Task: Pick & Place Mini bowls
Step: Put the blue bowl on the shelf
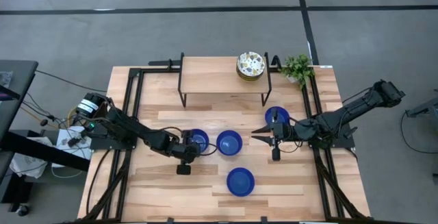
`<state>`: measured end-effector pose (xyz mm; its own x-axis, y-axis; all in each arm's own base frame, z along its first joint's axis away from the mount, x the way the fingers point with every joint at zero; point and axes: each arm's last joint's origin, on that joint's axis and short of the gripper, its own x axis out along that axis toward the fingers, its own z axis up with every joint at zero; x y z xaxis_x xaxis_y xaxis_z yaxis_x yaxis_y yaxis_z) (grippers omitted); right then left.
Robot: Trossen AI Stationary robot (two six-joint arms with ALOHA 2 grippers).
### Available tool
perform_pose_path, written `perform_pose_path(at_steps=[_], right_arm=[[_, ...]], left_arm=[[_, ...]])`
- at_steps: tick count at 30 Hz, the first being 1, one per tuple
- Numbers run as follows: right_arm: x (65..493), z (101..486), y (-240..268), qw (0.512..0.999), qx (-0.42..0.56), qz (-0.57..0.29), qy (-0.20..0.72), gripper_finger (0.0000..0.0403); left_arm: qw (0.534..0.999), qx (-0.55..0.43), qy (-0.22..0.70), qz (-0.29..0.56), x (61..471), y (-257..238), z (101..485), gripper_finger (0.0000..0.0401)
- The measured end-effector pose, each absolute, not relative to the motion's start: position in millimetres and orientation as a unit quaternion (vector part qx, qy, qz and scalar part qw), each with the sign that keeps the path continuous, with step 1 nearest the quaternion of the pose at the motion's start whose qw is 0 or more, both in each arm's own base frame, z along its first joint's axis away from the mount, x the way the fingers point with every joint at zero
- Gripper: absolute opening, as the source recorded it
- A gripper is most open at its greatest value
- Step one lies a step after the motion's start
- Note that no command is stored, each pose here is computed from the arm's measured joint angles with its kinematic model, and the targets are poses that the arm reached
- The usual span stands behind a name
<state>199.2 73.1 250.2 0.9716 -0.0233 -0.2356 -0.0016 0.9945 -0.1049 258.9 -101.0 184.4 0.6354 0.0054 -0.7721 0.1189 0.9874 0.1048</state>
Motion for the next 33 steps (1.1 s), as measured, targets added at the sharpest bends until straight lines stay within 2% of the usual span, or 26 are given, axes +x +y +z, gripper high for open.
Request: perform_pose_path(at_steps=[18,29,33], right_arm=[[199.2,250.2,73.1,0.991,-0.056,-0.005,0.119,0.0058],[199.5,250.2,72.3,0.991,-0.056,-0.007,0.119,0.0058],[199.5,250.3,72.4,0.991,-0.056,-0.007,0.119,0.0058]], left_arm=[[0.908,0.096,0.408,-0.016,261.0,-100.9,193.8,0.0009],[0.911,0.24,0.334,0.021,276.2,-106.9,235.3,0.0011],[0.922,0.241,0.3,0.026,274.4,-100.8,264.0,0.0012]])
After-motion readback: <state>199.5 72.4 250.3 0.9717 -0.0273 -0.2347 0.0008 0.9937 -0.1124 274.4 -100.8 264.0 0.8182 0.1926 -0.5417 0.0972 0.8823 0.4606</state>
